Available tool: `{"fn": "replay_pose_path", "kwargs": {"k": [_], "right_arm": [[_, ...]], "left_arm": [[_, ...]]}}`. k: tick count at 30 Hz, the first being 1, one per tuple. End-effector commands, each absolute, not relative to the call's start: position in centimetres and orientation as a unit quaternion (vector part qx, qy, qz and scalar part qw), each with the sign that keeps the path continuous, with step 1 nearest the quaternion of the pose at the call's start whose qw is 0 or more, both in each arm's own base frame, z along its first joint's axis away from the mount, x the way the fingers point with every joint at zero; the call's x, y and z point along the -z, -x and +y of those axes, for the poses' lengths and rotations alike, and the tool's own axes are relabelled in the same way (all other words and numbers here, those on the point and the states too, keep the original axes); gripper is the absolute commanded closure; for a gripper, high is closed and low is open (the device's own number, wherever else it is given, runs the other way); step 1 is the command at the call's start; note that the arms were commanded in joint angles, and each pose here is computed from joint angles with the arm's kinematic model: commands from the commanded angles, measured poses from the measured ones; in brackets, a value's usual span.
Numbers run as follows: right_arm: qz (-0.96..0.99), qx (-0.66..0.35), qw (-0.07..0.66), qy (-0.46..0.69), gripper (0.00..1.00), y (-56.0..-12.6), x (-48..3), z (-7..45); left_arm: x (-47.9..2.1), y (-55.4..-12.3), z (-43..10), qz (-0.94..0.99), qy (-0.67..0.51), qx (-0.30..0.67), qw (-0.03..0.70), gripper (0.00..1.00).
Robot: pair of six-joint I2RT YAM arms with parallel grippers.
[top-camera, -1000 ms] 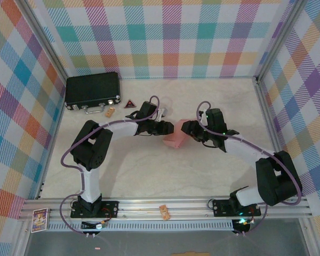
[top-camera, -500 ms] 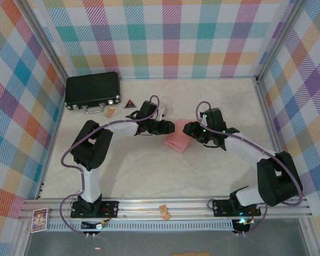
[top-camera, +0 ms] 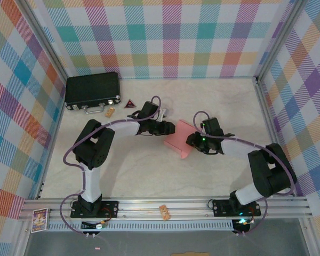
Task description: Fold the paper box
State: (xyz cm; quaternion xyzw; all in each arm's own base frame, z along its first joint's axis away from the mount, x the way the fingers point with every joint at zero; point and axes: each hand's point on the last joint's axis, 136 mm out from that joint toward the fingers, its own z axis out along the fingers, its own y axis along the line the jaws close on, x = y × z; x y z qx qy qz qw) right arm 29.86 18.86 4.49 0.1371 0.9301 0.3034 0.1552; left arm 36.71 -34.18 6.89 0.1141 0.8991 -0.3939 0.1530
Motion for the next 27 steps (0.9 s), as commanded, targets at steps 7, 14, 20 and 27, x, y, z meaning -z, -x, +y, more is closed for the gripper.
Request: {"fn": "replay_pose_path", "kwargs": {"k": [7,14,20,27], "right_arm": [[0.935,-0.281,0.160,-0.146,0.55,-29.5,-3.6,17.9],[0.919,-0.334,0.166,-0.130,0.55,-28.8,-4.5,18.6],[0.930,-0.291,0.175,-0.137,0.52,-28.4,-4.5,16.3],[0.944,-0.241,0.193,-0.115,0.45,-28.3,-6.4,13.3]], "left_arm": [[-5.7,-35.6,-34.9,0.910,-0.131,0.372,0.129,0.55],[-5.3,-35.9,-34.8,0.914,-0.126,0.364,0.130,0.55],[-5.9,-36.3,-33.8,0.923,-0.130,0.331,0.150,0.55],[-10.3,-36.8,-30.8,0.923,-0.134,0.276,0.233,0.45]]}}
